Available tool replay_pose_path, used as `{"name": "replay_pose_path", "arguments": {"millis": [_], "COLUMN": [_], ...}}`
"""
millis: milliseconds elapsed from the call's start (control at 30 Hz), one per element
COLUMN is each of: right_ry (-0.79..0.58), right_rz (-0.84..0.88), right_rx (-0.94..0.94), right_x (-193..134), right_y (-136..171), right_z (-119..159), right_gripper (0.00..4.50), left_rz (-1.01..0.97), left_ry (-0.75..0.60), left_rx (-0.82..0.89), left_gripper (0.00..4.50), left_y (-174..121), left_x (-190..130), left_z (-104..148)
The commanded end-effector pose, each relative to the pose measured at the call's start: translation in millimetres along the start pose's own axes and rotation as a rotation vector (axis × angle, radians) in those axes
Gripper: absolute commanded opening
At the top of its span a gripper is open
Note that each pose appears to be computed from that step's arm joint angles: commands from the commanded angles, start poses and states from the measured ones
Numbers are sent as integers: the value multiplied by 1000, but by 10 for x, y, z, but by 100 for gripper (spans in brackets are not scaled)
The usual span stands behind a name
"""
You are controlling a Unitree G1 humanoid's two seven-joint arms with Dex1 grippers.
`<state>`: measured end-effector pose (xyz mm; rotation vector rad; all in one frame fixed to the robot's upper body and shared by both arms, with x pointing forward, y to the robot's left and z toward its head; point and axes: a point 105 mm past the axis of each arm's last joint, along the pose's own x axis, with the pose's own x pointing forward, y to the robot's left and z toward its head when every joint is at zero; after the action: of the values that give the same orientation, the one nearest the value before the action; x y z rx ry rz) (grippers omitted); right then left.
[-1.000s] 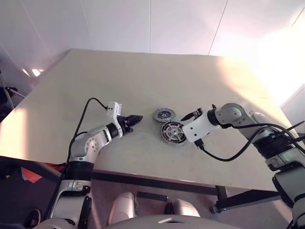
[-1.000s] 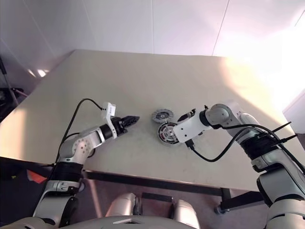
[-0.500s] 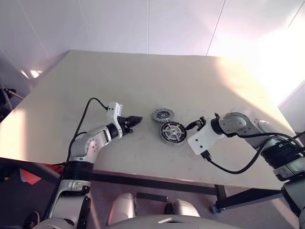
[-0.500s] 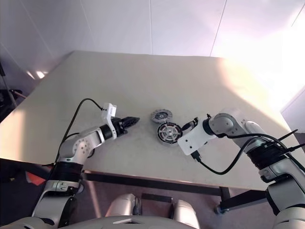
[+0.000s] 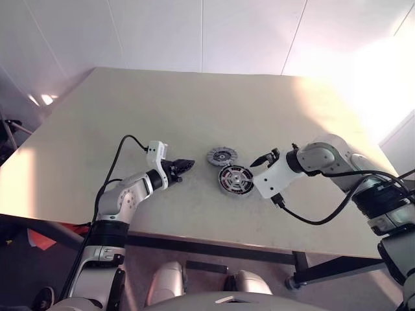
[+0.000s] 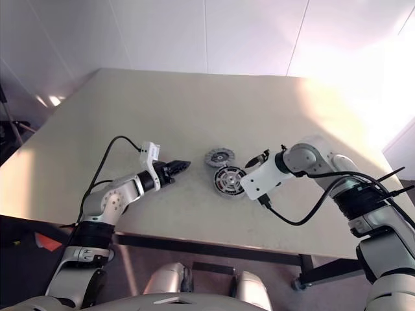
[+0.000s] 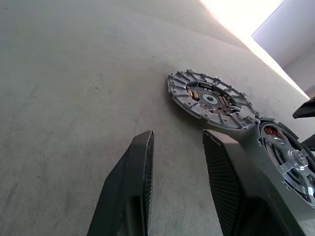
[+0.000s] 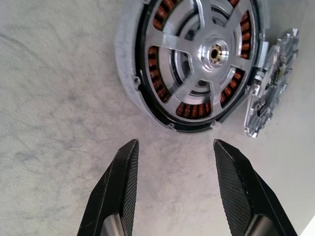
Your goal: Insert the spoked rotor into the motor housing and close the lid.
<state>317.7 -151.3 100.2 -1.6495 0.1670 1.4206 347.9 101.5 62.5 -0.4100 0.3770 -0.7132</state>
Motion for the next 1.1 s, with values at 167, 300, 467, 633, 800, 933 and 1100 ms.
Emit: {"name": "replay_pose_path", "arguments": {"millis": [167, 300, 467, 633, 800, 933, 1100], "right_ry": [-39, -19, -11, -9, -55, -57, -86], "right_rz": [-3, -13, -10, -15, 19, 13, -26], "right_rx": [-34, -28, -29, -30, -25, -24, 0], "right_x": [-44, -17, 38, 82, 120, 127, 115], "right_y": [16, -38, -57, -110, -65, -76, -163], "right_z": [157, 95, 52, 19, 90, 89, 140], "right_gripper": [269, 269, 269, 269, 251, 141, 26], "left_rz": [-3, 0, 6, 20, 35, 42, 65], "left_ry": [-29, -28, -31, -33, -40, -42, -53], "left_rx": [26, 23, 20, 15, 17, 19, 18], "left_gripper": [169, 169, 169, 169, 173, 174, 174], "left_y": [-9, -3, 8, 37, 77, 97, 159], "left_x": [2, -2, -10, -33, -57, -69, -72], "left_z": [93, 86, 86, 72, 100, 112, 158]}}
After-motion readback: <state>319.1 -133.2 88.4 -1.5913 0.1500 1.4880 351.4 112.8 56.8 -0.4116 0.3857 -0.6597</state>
